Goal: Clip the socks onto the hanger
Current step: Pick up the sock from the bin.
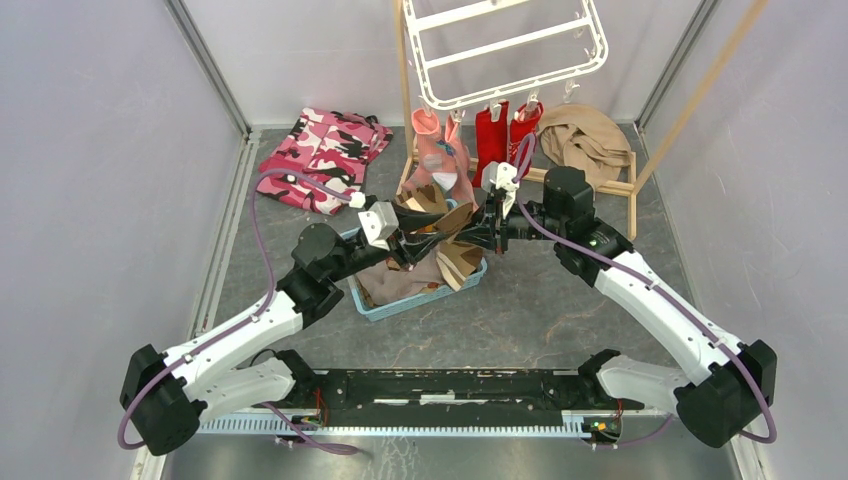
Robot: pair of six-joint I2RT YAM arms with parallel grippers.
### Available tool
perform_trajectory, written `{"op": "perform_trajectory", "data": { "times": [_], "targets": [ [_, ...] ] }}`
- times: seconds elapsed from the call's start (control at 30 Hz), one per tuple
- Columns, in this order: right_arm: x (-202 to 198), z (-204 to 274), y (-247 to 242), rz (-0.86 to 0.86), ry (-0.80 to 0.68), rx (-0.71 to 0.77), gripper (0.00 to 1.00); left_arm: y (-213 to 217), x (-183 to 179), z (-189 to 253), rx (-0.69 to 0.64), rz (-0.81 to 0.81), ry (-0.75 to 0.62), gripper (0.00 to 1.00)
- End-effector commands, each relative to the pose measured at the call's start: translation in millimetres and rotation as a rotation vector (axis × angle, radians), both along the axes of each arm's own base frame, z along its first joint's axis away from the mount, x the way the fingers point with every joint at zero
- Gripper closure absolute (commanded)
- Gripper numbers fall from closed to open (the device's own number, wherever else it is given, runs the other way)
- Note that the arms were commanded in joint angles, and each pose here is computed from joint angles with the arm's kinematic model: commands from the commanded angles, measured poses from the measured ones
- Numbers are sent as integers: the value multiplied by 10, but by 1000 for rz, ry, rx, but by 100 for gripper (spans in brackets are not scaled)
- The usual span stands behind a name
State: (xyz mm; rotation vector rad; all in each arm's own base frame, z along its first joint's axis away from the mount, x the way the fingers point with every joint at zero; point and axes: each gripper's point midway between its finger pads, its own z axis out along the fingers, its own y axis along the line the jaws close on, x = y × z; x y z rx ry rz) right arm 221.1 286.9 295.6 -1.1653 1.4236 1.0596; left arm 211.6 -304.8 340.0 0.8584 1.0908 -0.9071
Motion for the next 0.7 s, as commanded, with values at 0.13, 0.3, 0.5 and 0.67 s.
{"op": "perform_trajectory", "data": {
  "times": [0.13,0.3,0.5,0.67],
  "targets": [
    [58,150,1,-12,-44,18,100,42,-90,396,-121,-21,-13,60],
    [60,152,-5,-14,-45,19,100,22,-125,405,-130,-45,-1,70],
    [66,157,-23,-20,-48,17,90,25,-124,403,-139,-45,6,98],
    [106,222,-164,-38,-83,19,51,104,-89,330,-93,8,-23,98]
  ]
}}
